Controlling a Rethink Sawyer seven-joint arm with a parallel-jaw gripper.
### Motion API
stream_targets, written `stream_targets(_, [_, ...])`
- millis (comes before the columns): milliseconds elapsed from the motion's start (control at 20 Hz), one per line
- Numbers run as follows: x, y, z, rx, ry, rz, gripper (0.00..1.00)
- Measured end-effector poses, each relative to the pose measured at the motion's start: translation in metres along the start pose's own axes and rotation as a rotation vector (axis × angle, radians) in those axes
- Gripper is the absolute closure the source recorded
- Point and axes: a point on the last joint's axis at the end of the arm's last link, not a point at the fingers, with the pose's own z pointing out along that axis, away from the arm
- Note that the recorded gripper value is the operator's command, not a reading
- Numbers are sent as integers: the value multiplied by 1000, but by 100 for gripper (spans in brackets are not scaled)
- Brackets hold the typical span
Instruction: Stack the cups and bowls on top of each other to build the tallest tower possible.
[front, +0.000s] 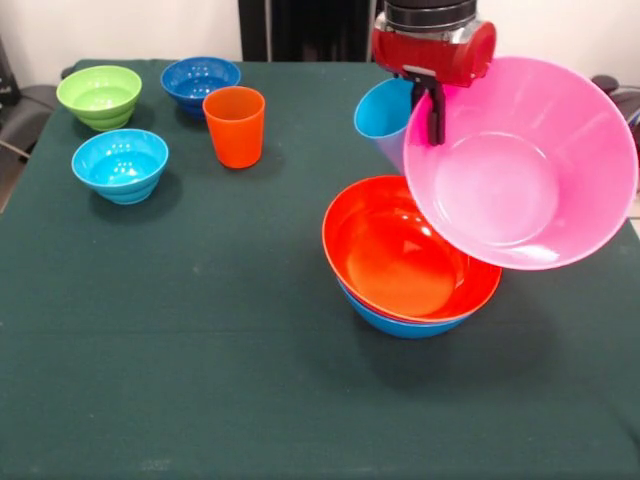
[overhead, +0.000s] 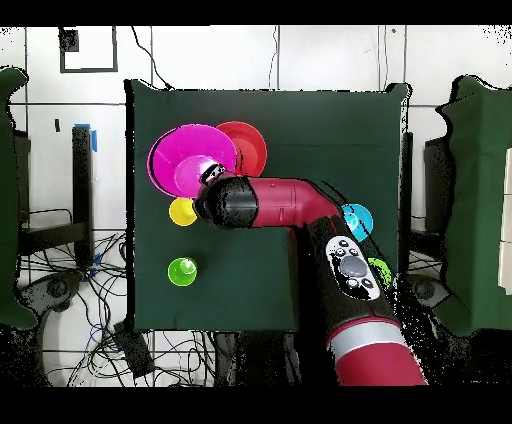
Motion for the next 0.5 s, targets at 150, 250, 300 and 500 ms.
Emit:
stream_targets(150, [-5, -4, -3, -8, 5, 12, 100])
stream_targets(250, [-10, -9, -5, -16, 10, 25, 100])
stream_targets(300, [-12, -11, -6, -19, 12, 31, 100])
stream_targets(500, [-24, -25, -8, -31, 20, 50, 100])
